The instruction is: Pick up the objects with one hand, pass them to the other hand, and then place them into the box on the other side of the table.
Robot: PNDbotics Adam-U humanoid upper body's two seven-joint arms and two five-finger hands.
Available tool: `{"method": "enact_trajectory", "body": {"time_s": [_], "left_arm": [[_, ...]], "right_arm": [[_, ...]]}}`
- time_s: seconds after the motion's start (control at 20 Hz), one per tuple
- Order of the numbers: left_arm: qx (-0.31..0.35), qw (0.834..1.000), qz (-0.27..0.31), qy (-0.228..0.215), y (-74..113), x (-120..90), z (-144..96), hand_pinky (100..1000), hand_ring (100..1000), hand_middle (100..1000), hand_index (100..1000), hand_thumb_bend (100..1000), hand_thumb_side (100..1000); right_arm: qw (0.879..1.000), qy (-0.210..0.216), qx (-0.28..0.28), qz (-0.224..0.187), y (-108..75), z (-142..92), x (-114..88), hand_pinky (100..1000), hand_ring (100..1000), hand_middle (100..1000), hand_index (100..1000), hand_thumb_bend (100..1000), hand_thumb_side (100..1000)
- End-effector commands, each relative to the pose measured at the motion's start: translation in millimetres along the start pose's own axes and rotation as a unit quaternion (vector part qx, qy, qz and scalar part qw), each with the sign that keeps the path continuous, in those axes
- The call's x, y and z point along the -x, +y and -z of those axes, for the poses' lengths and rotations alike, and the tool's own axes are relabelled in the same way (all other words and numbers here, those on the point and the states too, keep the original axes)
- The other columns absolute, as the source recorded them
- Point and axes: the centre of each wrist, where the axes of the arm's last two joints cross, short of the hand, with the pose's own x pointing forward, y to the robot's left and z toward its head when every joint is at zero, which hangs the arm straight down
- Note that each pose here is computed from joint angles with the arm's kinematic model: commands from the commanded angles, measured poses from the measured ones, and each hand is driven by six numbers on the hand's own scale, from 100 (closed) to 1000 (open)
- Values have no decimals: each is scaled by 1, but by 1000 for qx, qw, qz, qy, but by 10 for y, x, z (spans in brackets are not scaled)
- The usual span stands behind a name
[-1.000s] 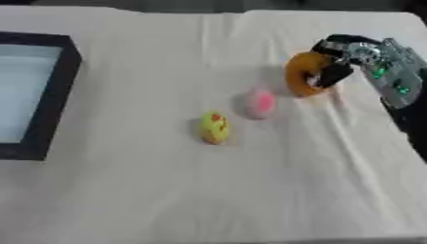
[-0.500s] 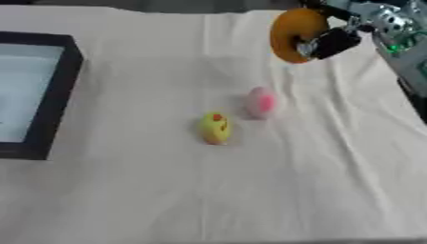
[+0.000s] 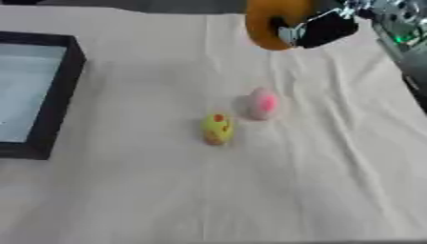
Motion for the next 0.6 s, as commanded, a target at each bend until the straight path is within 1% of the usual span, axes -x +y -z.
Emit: {"method": "enact_trajectory", "body": {"time_s": [0.05, 0.3, 0.4, 0.6], "left_arm": [[36, 998, 44, -31, -6, -165, -4, 665, 737, 656, 815, 580, 506], [79, 993, 76, -50, -153, -243, -71, 670, 736, 656, 816, 577, 457], [90, 991, 83, -56, -206, -263, -83, 670, 736, 656, 815, 576, 447], [115, 987, 92, -68, -301, -296, -96, 677, 742, 664, 818, 588, 430]], "right_arm": [[999, -35, 11, 11, -3, 42, -193, 809, 679, 484, 543, 100, 100], [995, -81, 19, 50, 167, 137, -427, 795, 666, 483, 540, 100, 100], [992, -101, 24, 73, 232, 158, -515, 792, 664, 483, 539, 100, 100], [987, -126, 30, 100, 313, 195, -650, 790, 663, 484, 539, 100, 100]]}}
